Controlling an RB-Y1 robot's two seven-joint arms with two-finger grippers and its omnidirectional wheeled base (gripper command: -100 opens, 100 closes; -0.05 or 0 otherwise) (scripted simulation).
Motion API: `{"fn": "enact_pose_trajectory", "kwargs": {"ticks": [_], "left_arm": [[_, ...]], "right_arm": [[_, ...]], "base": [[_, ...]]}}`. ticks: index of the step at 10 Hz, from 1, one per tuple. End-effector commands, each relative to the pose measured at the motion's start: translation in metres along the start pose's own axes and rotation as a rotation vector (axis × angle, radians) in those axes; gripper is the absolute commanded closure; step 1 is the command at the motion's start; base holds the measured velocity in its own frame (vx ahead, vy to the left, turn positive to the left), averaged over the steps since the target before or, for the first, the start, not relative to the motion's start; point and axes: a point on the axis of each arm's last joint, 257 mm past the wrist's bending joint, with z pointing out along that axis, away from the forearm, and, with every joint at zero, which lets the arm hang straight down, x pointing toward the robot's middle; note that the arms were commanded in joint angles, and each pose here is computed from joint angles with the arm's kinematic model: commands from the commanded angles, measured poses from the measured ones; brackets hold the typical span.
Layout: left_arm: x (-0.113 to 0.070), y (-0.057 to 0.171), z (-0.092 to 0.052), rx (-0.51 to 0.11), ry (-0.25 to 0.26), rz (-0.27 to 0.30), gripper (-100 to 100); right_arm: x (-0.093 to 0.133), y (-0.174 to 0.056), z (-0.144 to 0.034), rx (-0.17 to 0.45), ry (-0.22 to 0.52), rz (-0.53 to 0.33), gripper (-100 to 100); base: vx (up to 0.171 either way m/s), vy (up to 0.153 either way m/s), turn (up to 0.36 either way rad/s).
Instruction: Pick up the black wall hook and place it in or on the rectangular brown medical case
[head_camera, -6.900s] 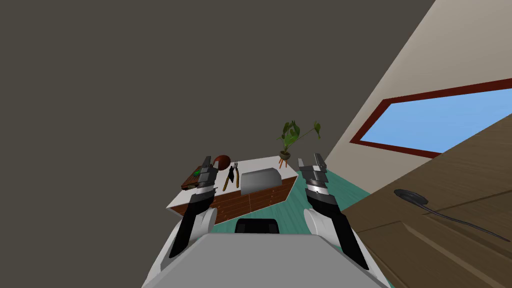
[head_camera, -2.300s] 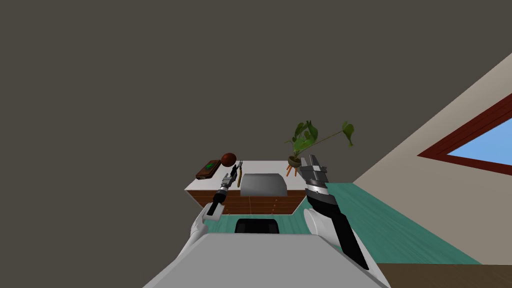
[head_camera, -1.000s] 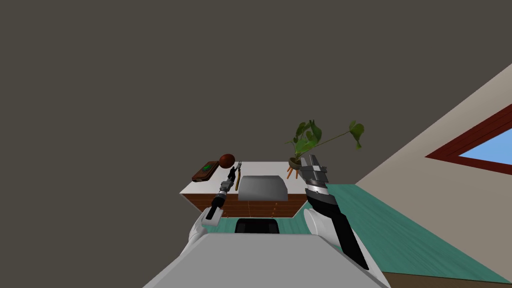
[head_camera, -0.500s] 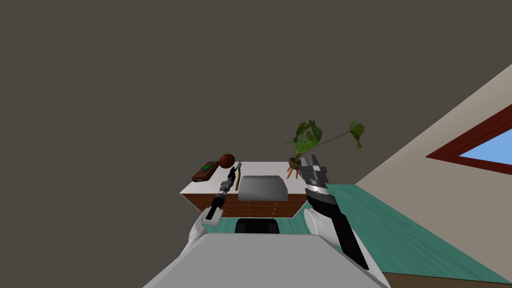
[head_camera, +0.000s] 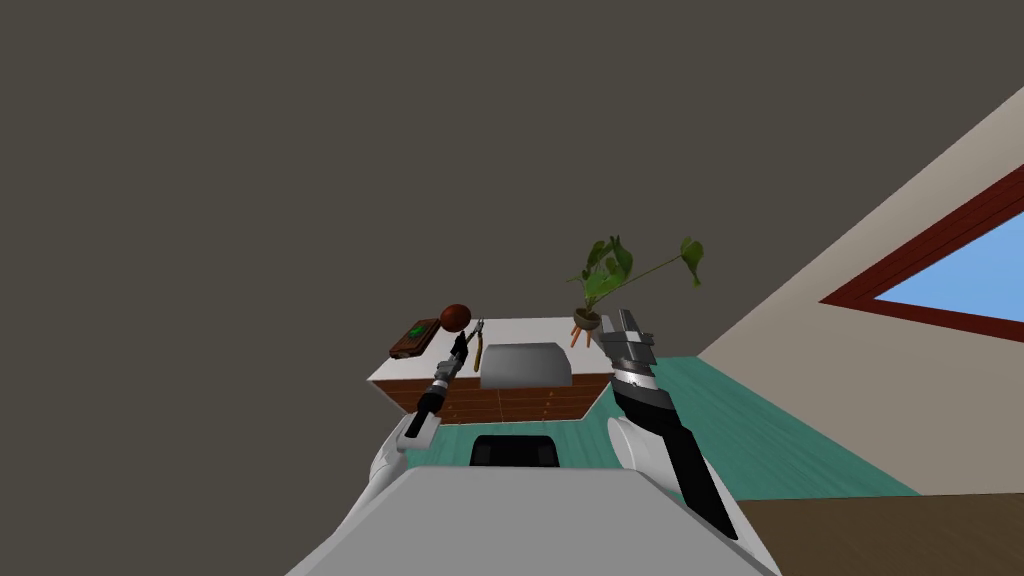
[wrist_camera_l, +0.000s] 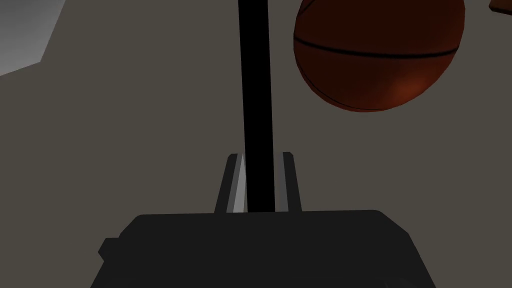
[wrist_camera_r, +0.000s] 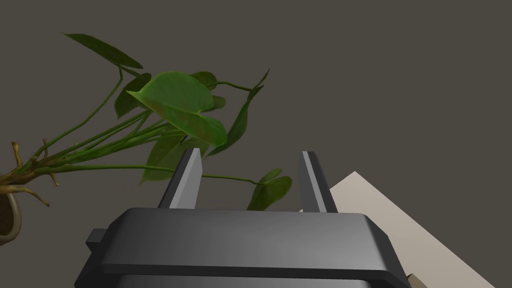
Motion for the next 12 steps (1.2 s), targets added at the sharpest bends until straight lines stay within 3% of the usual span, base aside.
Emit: {"fn": "enact_pose_trajectory", "kwargs": {"ticks": [1,7,12], "left_arm": [[-0.008,0.009,0.005,-0.006,-0.009,-0.018,100],[-0.058,0.051,0.042,-0.021,-0.039,-0.036,100],[-0.1,0.077,0.074,-0.036,-0.049,-0.005,100]], "right_arm": [[0.0,0.0,0.0,0.0,0.0,0.0,0],[0.0,0.0,0.0,0.0,0.0,-0.001,0],[0.0,0.0,0.0,0.0,0.0,-0.001,0]], "base": [[-0.086,0.116,-0.045],[0.011,0.19,-0.053],[0.037,0.217,-0.026]]}}
